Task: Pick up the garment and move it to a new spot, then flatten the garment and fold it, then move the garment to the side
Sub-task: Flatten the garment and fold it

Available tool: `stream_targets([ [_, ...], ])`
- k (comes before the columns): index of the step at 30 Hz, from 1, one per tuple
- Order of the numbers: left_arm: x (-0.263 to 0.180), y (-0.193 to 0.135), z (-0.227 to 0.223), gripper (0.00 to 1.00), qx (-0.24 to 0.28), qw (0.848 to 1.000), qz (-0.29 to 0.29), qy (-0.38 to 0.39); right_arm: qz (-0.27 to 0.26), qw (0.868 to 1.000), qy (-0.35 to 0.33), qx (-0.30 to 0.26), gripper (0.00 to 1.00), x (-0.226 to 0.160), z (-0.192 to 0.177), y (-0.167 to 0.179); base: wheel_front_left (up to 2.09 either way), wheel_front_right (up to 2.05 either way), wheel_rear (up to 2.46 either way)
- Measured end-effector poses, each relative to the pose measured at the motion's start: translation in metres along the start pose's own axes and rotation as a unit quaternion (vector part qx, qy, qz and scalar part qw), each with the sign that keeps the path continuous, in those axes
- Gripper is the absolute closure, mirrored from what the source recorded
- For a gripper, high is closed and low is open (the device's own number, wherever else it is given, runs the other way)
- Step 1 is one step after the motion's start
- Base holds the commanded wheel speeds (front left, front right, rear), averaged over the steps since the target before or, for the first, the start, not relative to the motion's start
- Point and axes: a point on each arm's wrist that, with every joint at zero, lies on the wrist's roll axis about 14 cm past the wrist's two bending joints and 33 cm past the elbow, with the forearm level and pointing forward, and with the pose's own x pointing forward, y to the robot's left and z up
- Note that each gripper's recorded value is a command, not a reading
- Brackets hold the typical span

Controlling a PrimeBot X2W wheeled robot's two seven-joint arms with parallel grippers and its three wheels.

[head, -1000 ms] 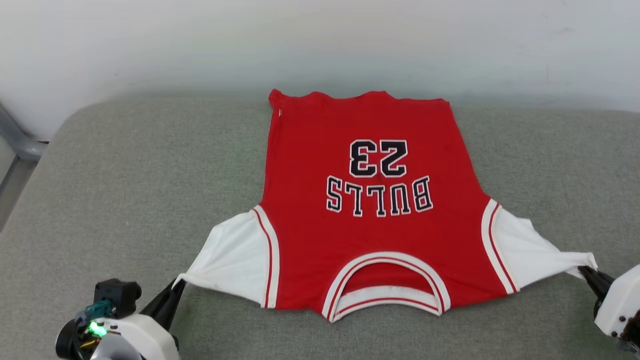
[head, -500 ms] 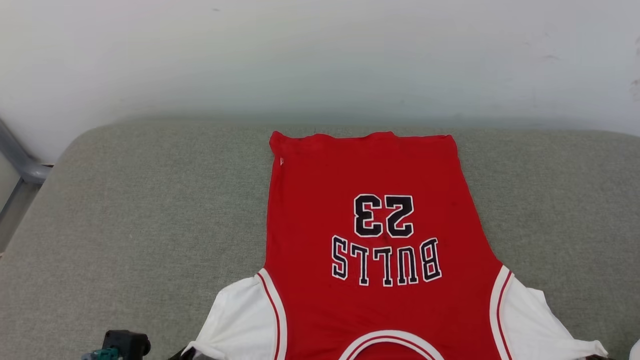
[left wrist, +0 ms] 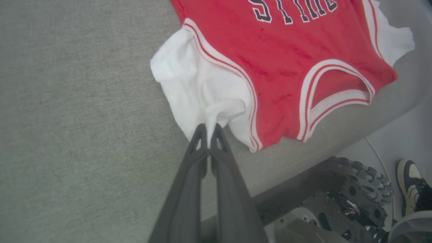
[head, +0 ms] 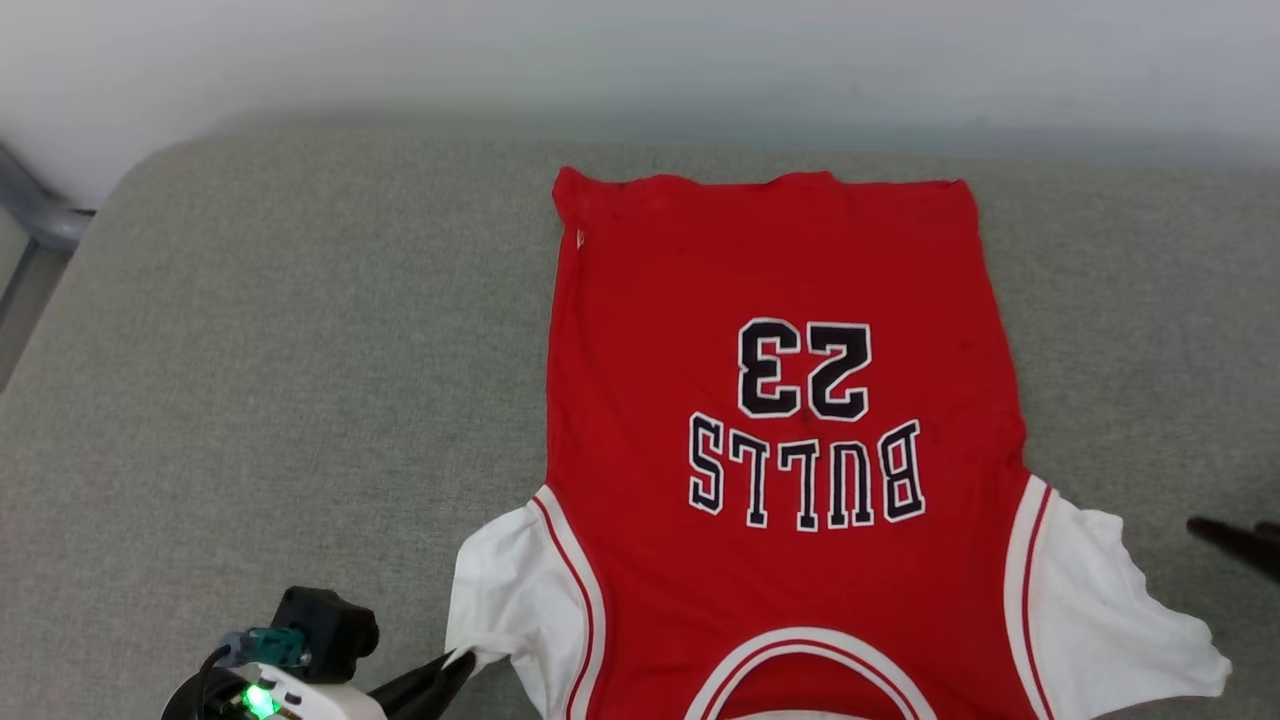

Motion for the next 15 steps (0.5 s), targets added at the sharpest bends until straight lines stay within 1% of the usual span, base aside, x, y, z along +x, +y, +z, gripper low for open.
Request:
stream_targets([
  [3, 0.003, -0.008, 0.01, 1.0, -0.004, 1.0, -0.014, 0.002, 0.006, 0.999, -0.009, -0.033, 0.0, 0.01, 0.04, 0.02, 0.0, 0.0, 0.0],
  [8, 0.009, -0.01, 0.016, 1.0, 0.002, 1.0, -0.019, 0.014, 0.004, 0.998, -0.005, -0.069, 0.0, 0.042, 0.097, 0.051, 0.0, 0.0, 0.0],
  [15, 0.015, -0.004, 0.014, 1.0, -0.004, 0.999, -0.009, 0.032, -0.023, 0.996, 0.024, -0.083, 0.0, 0.103, 0.151, 0.072, 0.0, 0.0, 0.0],
])
